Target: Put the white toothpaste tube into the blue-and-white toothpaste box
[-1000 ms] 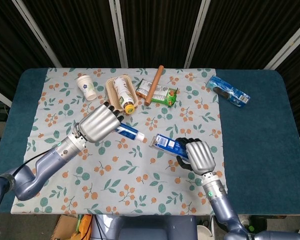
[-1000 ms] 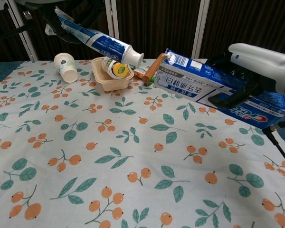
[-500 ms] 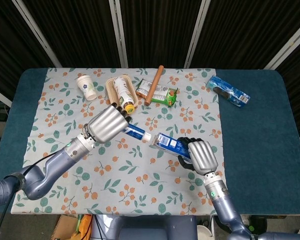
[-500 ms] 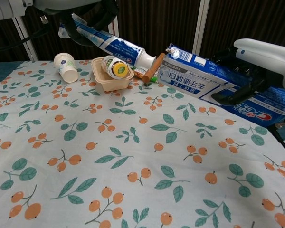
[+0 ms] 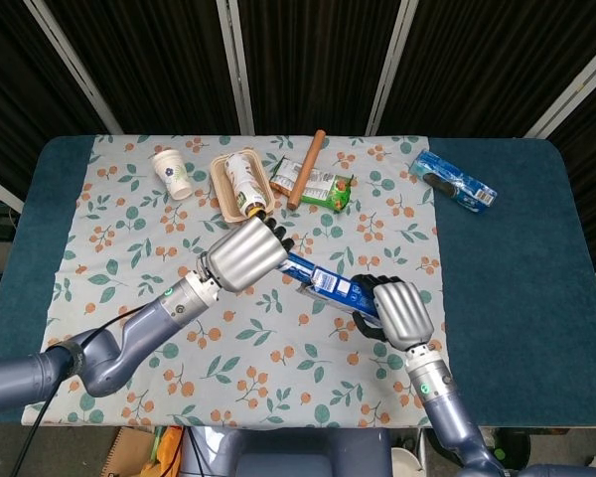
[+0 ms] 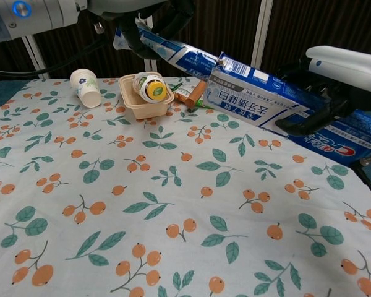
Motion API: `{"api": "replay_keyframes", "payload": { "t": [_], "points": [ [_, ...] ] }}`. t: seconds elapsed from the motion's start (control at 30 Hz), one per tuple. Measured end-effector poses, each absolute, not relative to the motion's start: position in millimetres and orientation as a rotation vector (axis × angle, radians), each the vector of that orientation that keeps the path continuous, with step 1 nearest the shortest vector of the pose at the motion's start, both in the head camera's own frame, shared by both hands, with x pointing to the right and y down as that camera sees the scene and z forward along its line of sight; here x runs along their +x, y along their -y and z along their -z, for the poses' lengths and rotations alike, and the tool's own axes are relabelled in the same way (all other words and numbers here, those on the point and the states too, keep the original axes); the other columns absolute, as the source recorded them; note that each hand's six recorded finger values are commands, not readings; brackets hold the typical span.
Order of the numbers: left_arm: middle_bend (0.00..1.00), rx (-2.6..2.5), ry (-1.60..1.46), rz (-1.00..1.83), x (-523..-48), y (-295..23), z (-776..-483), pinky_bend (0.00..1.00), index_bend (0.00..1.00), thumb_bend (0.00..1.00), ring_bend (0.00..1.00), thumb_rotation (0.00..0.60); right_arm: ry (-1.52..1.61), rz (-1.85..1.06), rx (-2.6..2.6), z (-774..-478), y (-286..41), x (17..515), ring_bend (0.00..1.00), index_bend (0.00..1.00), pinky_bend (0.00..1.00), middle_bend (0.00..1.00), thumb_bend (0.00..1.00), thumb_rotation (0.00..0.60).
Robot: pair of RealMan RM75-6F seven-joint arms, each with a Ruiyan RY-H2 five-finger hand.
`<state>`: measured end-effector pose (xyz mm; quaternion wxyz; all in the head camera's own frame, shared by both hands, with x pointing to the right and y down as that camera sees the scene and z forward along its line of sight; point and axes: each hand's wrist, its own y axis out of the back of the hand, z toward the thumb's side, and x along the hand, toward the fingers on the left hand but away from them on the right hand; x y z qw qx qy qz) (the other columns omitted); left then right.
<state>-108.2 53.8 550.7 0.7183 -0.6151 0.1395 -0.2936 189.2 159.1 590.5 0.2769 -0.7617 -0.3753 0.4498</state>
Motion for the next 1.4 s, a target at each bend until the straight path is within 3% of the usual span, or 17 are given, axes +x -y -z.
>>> {"api": "replay_keyframes", "payload": {
  "t": [0.2, 0.4, 0.67, 0.77, 1.13, 1.4],
  "points": [
    [0.66, -1.366, -0.312, 0.596, -96, -61, -546, 0.65, 0.67, 0.41, 0.59, 0.6, 1.038, -1.2, -2.057, -587, -158, 191, 0.44, 0.47, 0.43, 0.51, 0.4, 0.6],
    [0.53, -1.317, -0.303, 0.501, -80, -63, -534, 0.53, 0.56, 0.34, 0.47, 0.6, 1.129, -1.178, -2.096, -582, -155, 195, 0.44, 0.47, 0.43, 0.51, 0.4, 0.6],
    [0.36, -1.226, -0.311, 0.392, -53, -60, -507, 0.41, 0.4, 0.09, 0.32, 0.6, 1.332, -1.099, -2.188, -570, -153, 202, 0.44, 0.47, 0.44, 0.51, 0.4, 0.6],
    [0.32, -1.182, -0.338, 0.358, -43, -58, -493, 0.4, 0.35, 0.05, 0.29, 0.6, 1.429, -1.054, -2.222, -565, -153, 206, 0.44, 0.47, 0.45, 0.51, 0.41, 0.6],
    [0.3, -1.15, -0.447, 0.278, -22, -62, -454, 0.4, 0.32, 0.05, 0.28, 0.6, 1.817, -0.852, -2.279, -550, -147, 230, 0.44, 0.47, 0.47, 0.51, 0.41, 0.6],
    [0.29, -1.168, -0.518, 0.268, -43, -63, -435, 0.39, 0.31, 0.05, 0.28, 0.6, 2.061, -0.679, -2.282, -541, -140, 253, 0.44, 0.47, 0.47, 0.51, 0.41, 0.6]
  ]
}}
